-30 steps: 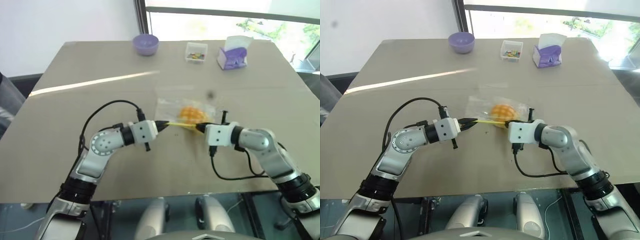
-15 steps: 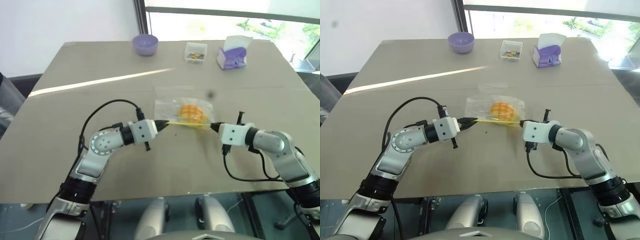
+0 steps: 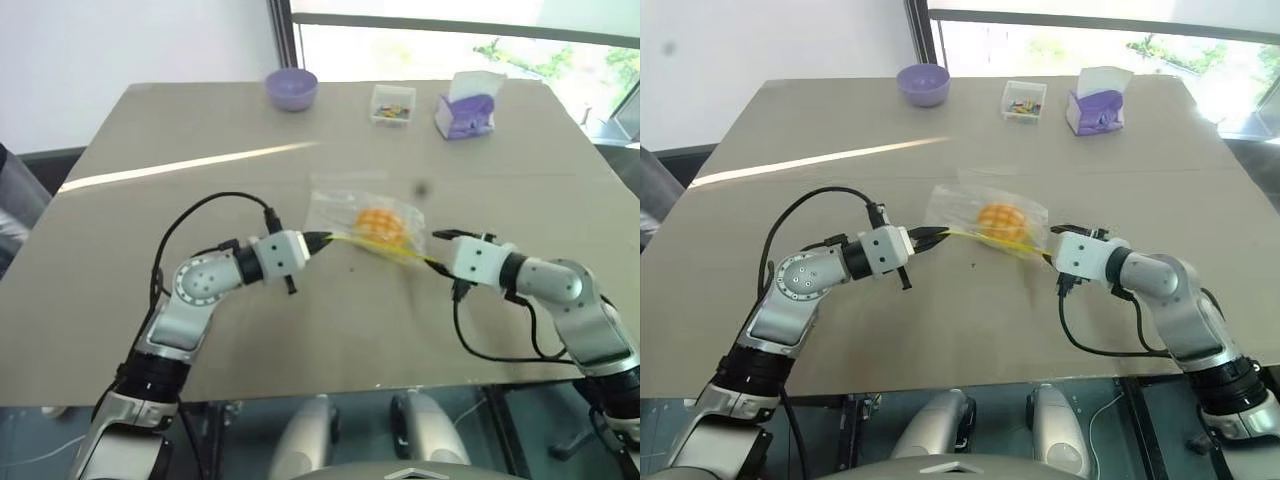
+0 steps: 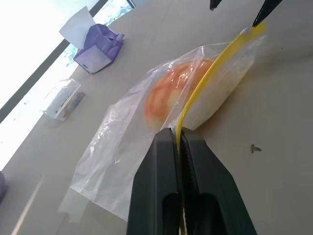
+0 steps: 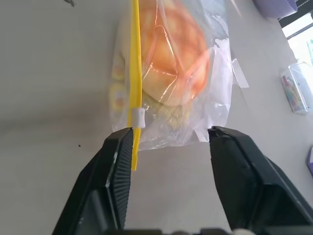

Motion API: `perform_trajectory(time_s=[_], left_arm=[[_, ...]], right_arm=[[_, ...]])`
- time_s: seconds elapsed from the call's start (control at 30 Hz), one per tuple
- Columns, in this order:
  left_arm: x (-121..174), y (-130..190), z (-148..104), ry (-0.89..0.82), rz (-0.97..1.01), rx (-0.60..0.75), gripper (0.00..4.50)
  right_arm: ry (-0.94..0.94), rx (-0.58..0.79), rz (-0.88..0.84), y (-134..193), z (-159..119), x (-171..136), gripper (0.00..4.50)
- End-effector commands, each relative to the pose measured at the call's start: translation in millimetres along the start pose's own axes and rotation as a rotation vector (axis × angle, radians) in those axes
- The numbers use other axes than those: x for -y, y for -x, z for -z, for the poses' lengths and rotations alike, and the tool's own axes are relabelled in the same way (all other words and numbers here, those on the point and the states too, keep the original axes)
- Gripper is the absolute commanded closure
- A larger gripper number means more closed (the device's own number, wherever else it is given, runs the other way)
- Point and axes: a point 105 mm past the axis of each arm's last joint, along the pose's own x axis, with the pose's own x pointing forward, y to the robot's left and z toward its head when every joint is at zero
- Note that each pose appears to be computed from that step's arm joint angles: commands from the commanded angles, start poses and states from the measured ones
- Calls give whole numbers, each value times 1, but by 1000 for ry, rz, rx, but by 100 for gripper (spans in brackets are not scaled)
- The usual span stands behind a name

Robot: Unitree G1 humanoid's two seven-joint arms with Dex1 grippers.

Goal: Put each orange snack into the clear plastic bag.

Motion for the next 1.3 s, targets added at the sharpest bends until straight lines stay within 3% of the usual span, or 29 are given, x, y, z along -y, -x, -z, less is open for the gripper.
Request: perform_trajectory(time_s=[0.03, 0.53, 0.63, 0.73, 0.8, 0.97, 1.17, 1.3], left_arm=[[-10, 0, -8, -15, -34, 32, 450], [-10, 0, -11, -29, -35, 40, 450], [-10, 0, -12, -31, -39, 40, 450], [-10, 0, -12, -30, -45, 40, 450], [-11, 1, -12, -28, -51, 40, 450], [-27, -3, -16, -10, -118, 54, 450], [-90, -12, -14, -60, -326, 28, 450], [-132, -17, -19, -119, -459, 17, 450]], right_arm=[[-35, 40, -19, 7, -9, -4, 214], [-236, 71, -47, -21, -2, -14, 214], [-241, 69, -58, -23, 0, -15, 302], [-237, 70, -58, -23, 1, -14, 444], [-237, 73, -40, -22, 1, -9, 448], [-173, 46, 52, -12, 4, 22, 448], [-3, 28, 399, 9, -5, 112, 448], [86, 42, 561, 21, -17, 148, 448]])
